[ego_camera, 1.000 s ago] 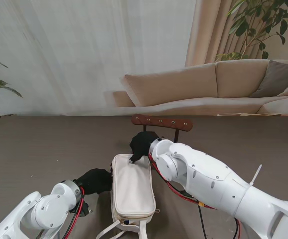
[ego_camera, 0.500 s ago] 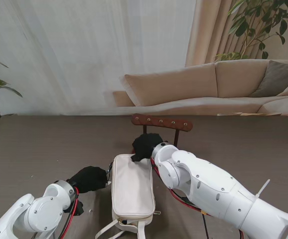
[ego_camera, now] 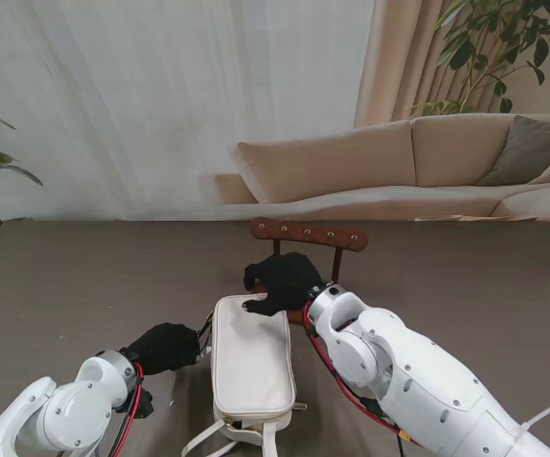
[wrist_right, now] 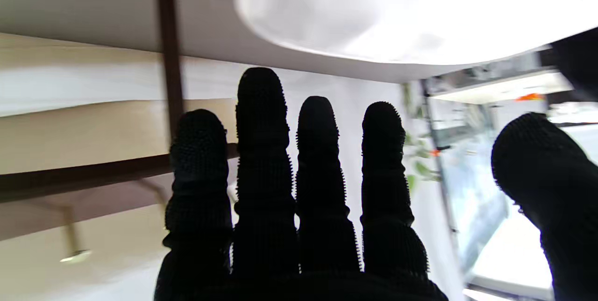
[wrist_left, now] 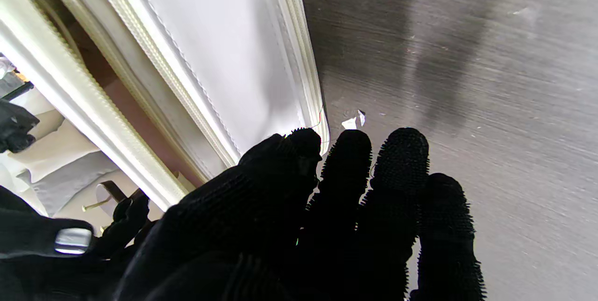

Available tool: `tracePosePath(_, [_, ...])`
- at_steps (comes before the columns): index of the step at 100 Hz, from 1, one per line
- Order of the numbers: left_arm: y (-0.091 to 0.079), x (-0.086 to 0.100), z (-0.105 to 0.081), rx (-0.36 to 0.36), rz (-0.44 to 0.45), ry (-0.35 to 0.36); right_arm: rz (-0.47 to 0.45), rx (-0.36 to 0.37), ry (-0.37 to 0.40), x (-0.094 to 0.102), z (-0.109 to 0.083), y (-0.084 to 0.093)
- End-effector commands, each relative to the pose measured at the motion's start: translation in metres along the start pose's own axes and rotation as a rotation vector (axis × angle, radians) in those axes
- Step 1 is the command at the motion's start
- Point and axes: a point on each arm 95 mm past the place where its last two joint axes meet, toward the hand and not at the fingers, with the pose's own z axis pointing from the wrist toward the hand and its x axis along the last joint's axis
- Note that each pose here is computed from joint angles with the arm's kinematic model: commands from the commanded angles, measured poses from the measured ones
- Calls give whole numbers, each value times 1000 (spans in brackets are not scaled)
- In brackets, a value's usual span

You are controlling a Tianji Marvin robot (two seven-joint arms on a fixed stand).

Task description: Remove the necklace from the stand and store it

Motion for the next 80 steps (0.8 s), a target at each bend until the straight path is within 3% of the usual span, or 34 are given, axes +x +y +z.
tracePosePath(1, [4,1,0,-17,-15,7,1,28,16,0,-8,-10])
tracePosePath(14, [6,2,2,-15,-34,19,33,31,102,-5,-18,-18])
tracePosePath(53, [7,2,9,-2,-56,24,88,82,168,-25,-37,-33])
tracePosePath(80, [8,2,16,-8,51,47,71,86,244,-35,-49,-38])
